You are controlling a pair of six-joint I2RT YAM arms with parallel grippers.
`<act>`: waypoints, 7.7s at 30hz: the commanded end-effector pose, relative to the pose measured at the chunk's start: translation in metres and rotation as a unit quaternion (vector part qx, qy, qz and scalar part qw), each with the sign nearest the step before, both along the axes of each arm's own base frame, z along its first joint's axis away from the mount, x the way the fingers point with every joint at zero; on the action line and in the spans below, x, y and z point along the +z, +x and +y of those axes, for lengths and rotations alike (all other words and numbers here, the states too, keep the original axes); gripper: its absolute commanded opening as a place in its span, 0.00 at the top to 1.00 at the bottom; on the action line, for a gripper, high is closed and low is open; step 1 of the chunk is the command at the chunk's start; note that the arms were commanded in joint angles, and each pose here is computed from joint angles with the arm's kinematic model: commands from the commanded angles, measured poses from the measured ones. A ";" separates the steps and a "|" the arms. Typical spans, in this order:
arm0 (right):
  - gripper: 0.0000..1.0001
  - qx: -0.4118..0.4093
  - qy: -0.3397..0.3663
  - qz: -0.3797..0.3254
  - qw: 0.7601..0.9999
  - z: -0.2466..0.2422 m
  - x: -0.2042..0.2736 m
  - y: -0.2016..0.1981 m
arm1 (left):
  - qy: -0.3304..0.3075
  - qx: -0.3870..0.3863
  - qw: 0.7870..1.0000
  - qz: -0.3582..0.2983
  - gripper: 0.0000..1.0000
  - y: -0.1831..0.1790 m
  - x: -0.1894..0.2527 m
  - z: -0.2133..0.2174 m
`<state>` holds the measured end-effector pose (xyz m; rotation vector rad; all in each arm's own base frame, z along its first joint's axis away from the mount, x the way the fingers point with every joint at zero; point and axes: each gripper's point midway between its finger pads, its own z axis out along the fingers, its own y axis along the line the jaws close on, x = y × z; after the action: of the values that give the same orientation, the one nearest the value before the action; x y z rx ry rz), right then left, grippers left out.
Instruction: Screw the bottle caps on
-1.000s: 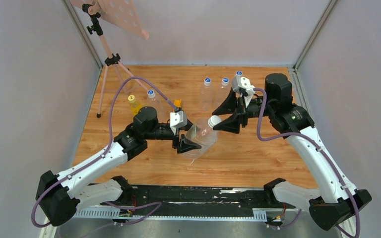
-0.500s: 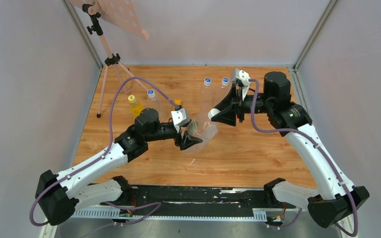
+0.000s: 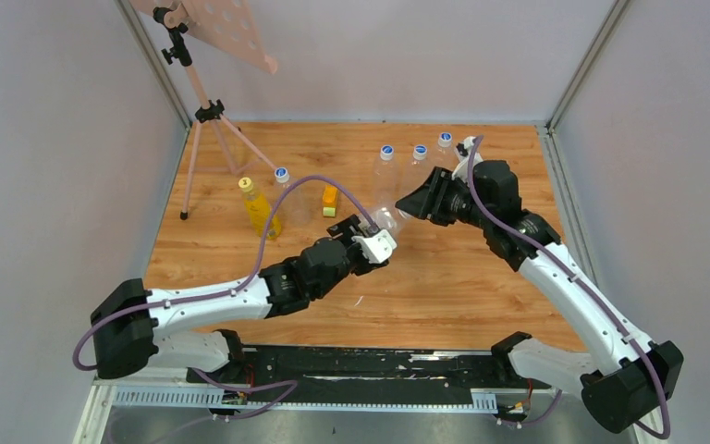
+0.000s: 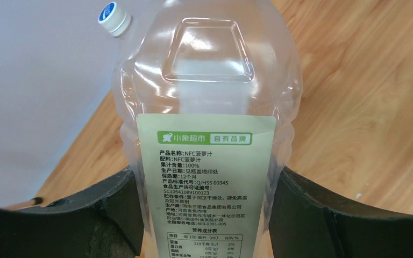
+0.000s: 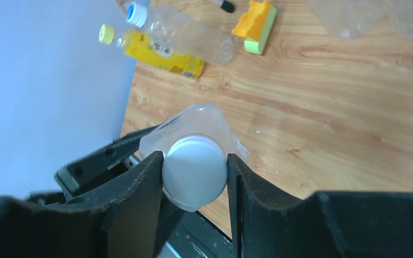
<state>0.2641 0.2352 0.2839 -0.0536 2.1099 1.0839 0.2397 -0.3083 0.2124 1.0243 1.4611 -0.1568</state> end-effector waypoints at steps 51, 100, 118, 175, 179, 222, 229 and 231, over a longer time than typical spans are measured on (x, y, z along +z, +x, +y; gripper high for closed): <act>0.44 0.334 0.009 -0.390 0.858 0.007 0.082 -0.107 | -0.180 -0.344 0.911 0.142 1.00 -0.097 0.086 -0.025; 0.17 0.123 -0.111 -0.432 0.886 -0.040 0.101 -0.063 | -0.146 -0.181 0.958 0.165 1.00 -0.047 0.046 -0.026; 0.35 0.277 -0.045 -0.410 0.868 -0.010 0.092 -0.085 | -0.167 -0.290 0.930 0.153 1.00 -0.076 0.071 -0.030; 0.20 -0.029 0.089 -0.196 0.976 0.015 0.063 -0.009 | -0.230 0.055 0.970 0.061 1.00 -0.010 0.053 -0.025; 0.23 -0.033 0.086 -0.204 0.975 0.016 0.060 -0.004 | -0.231 0.040 0.970 0.064 1.00 -0.013 0.054 -0.030; 1.00 -0.190 -0.240 -0.391 0.868 -0.097 0.002 0.037 | -0.159 0.139 0.962 0.172 0.00 0.000 0.009 0.041; 0.94 -0.188 -0.245 -0.364 0.879 -0.097 -0.026 0.039 | -0.163 0.167 0.960 0.154 0.00 0.010 0.020 0.064; 0.90 -0.188 -0.243 -0.356 0.882 -0.096 -0.032 0.038 | -0.164 0.168 0.960 0.155 0.00 0.009 0.019 0.066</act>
<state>0.2986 0.1414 0.2414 -0.2871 1.6101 0.2078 0.2465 -0.2457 0.2074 0.5459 1.8331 -0.2850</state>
